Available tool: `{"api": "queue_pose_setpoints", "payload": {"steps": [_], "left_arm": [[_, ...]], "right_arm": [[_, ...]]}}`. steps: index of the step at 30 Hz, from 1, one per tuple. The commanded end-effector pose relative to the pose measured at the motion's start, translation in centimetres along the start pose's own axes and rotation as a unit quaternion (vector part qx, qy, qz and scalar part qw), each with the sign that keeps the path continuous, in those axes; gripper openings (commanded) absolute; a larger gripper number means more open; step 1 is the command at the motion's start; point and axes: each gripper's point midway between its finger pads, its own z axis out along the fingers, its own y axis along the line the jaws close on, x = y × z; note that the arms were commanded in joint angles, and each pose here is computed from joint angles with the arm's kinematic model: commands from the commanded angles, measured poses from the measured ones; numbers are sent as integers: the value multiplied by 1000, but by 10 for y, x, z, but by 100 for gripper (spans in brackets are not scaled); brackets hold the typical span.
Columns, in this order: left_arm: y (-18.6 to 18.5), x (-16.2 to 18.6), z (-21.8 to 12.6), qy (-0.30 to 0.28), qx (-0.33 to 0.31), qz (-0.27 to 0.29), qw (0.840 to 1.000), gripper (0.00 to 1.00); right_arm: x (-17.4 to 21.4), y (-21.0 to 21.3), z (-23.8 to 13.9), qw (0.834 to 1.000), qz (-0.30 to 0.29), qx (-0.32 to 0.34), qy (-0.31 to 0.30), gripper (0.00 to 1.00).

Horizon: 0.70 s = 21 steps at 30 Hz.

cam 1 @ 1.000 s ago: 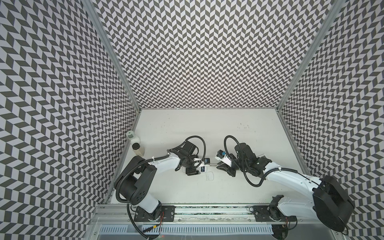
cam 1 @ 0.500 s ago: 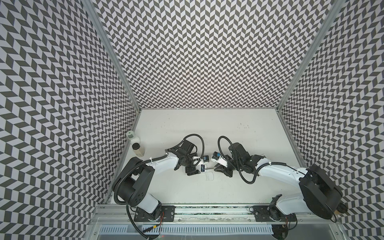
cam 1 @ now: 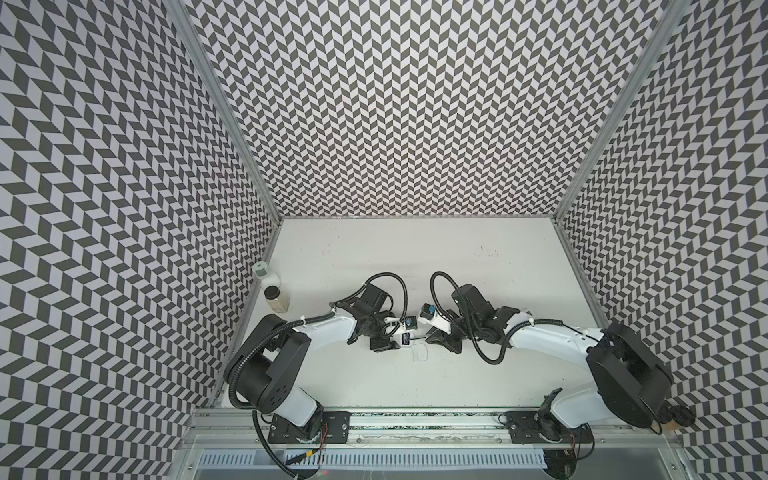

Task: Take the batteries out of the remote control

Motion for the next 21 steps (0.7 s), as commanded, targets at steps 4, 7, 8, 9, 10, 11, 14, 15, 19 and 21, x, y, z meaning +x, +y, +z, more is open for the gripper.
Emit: {"api": "queue_pose_setpoints", "payload": {"steps": [4,7,8,9,10,11,14,15,19,21], "left_arm": [[-17,1,3,-11,26,11,1000,47],[-17,-1,2,-12,27,13,999,44],[-18,-2,1,-13,29,11,999,43],[-17,-4,0,-16,30,9,999,42],[-18,-3,1,-16,32,9,999,41],[-18,-3,1,-18,31,11,999,40],[-18,-5,0,-18,33,16,999,38],[-19,-7,-1,-19,34,14,999,38],[-19,-6,0,-20,32,18,999,38],[-20,-7,0,-19,35,19,999,37]], "right_arm": [[-10,3,0,1000,-19,-9,-8,0],[-11,5,-1,1000,-13,-16,-7,0],[-10,6,-1,1000,-11,-19,-6,0],[-11,7,-1,1000,-13,-19,-7,0],[-10,6,-1,1000,-14,-18,-8,0],[-11,6,-1,1000,-14,-18,-9,0],[-12,4,1,1000,-7,-20,2,0],[-10,4,1,1000,-5,-20,6,0],[-12,4,2,1000,-8,-22,0,0],[-13,5,2,1000,-5,-25,5,0]]}}
